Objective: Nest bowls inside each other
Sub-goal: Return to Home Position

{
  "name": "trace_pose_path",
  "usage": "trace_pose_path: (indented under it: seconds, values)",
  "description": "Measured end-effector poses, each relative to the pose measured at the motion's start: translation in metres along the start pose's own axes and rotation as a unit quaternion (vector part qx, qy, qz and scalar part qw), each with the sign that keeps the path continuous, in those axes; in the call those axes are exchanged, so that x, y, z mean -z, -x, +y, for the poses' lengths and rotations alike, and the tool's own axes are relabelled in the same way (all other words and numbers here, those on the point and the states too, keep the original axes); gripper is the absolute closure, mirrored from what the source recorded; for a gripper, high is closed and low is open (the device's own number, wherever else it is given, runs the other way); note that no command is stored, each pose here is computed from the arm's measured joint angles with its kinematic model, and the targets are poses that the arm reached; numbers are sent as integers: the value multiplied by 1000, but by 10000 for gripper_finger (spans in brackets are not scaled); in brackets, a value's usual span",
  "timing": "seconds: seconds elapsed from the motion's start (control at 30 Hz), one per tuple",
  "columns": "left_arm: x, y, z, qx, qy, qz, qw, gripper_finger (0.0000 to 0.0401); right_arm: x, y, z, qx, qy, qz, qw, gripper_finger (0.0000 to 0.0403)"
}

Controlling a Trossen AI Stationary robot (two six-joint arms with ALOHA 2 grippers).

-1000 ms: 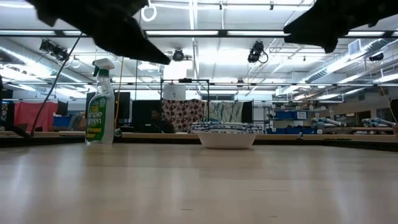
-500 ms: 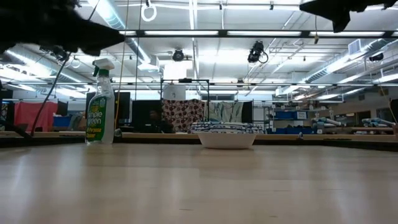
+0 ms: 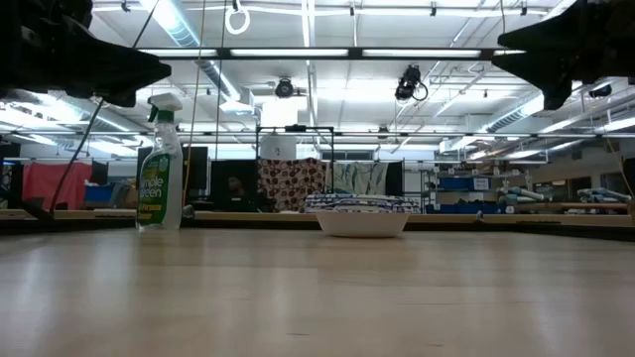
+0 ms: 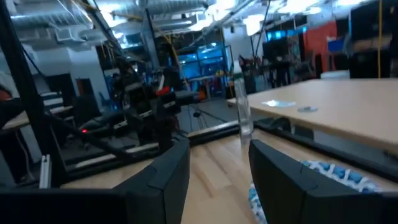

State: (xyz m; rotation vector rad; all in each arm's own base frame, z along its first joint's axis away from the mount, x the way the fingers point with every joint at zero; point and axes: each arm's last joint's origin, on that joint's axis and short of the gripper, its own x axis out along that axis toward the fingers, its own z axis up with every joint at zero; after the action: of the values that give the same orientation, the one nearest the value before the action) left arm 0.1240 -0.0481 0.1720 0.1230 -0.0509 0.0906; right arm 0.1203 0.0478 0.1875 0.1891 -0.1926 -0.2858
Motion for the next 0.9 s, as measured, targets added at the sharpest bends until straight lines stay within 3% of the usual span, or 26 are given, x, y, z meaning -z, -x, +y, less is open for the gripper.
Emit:
trace_pose_path:
  seconds: [0.3, 0.5, 0.63, 0.77, 0.9]
  values:
    - [-9, 12, -6, 14, -20, -28, 999, 286, -16, 1, -1, 7, 46, -55, 997, 229]
    - [-4, 17, -13, 79, -15, -5, 997, 304, -11, 3, -4, 16, 62, -44, 997, 229]
    - [-9, 20, -18, 142, -2, -37, 989, 323, -10, 3, -6, 55, 52, -38, 996, 229]
    - [-12, 21, -19, 146, -15, -52, 988, 341, -10, 3, -9, 110, 40, -33, 993, 229]
    - [-11, 21, -19, 145, -33, -52, 988, 357, -10, 3, -9, 110, 44, -32, 992, 229]
